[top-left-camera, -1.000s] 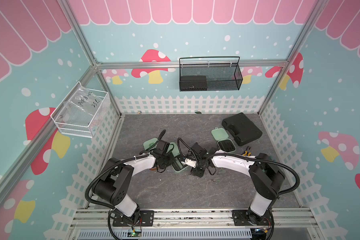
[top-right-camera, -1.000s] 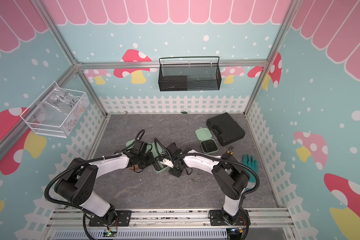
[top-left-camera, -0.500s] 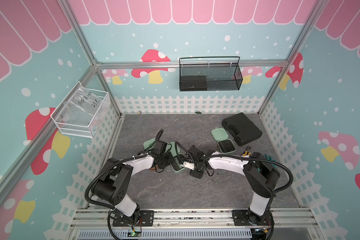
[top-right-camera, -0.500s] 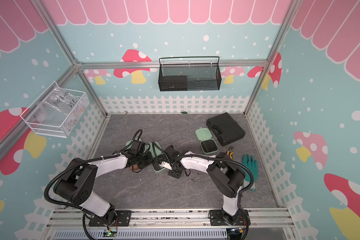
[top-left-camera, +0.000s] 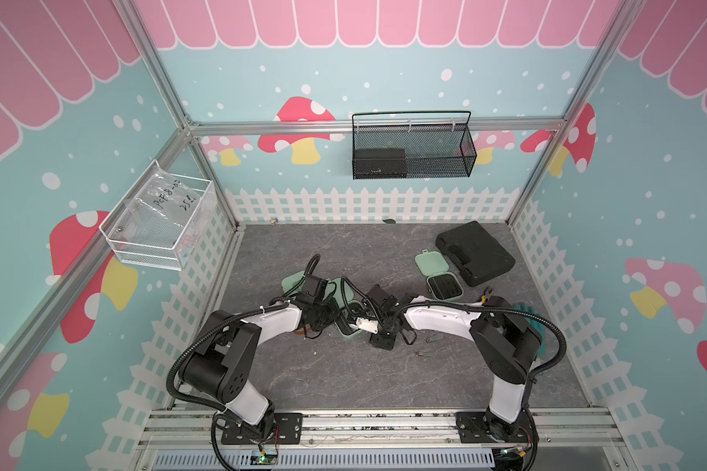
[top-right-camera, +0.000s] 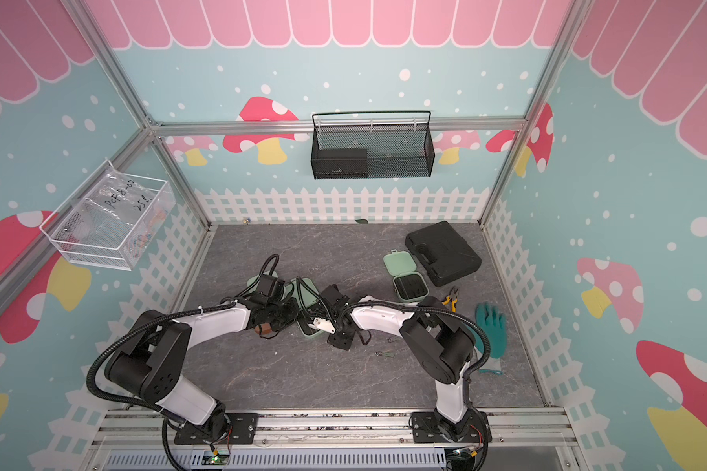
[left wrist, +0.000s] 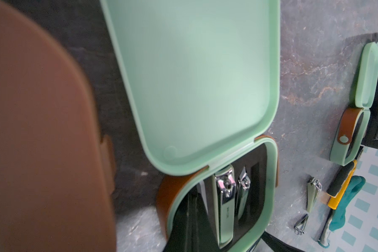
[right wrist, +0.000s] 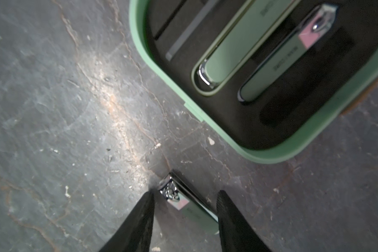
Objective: Organize nail clipper sets
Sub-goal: Pick up the nail clipper from the center of the board.
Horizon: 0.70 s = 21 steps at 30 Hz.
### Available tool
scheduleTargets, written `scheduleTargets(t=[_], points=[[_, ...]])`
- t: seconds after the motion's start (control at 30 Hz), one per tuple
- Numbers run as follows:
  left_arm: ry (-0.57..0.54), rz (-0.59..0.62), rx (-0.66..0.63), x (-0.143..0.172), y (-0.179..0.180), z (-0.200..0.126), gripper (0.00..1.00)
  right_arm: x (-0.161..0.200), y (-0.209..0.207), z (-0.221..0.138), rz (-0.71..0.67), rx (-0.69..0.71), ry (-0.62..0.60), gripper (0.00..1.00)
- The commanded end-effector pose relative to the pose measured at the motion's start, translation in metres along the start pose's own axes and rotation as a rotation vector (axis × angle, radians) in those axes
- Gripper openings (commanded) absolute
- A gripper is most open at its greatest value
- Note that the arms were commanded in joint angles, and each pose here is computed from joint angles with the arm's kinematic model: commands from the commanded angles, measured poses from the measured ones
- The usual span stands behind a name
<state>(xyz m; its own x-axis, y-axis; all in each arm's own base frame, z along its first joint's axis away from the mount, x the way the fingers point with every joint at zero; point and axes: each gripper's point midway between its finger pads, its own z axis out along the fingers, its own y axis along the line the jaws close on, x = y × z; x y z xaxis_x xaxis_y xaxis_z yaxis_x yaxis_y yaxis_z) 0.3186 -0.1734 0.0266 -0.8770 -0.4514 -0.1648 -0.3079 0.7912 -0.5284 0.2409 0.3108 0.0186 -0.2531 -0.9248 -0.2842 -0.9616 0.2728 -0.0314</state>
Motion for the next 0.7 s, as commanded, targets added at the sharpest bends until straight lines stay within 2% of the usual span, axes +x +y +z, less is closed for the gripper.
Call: scheduleTargets(t=[0.0,0.47,0.67], points=[[0.015,-0.022,-0.106,0.009,0.033,0.004,0.00,0.030,0.014,0.024,-0.021,-0.060,0.119,0.46],[0.007,-0.026,-0.102,0.009,0.032,-0.002,0.00,0.049,0.016,0.021,0.002,-0.080,0.174,0.36],[0.003,-0.024,-0.103,0.008,0.031,-0.003,0.00,0.054,0.007,0.016,0.030,-0.073,0.175,0.36]])
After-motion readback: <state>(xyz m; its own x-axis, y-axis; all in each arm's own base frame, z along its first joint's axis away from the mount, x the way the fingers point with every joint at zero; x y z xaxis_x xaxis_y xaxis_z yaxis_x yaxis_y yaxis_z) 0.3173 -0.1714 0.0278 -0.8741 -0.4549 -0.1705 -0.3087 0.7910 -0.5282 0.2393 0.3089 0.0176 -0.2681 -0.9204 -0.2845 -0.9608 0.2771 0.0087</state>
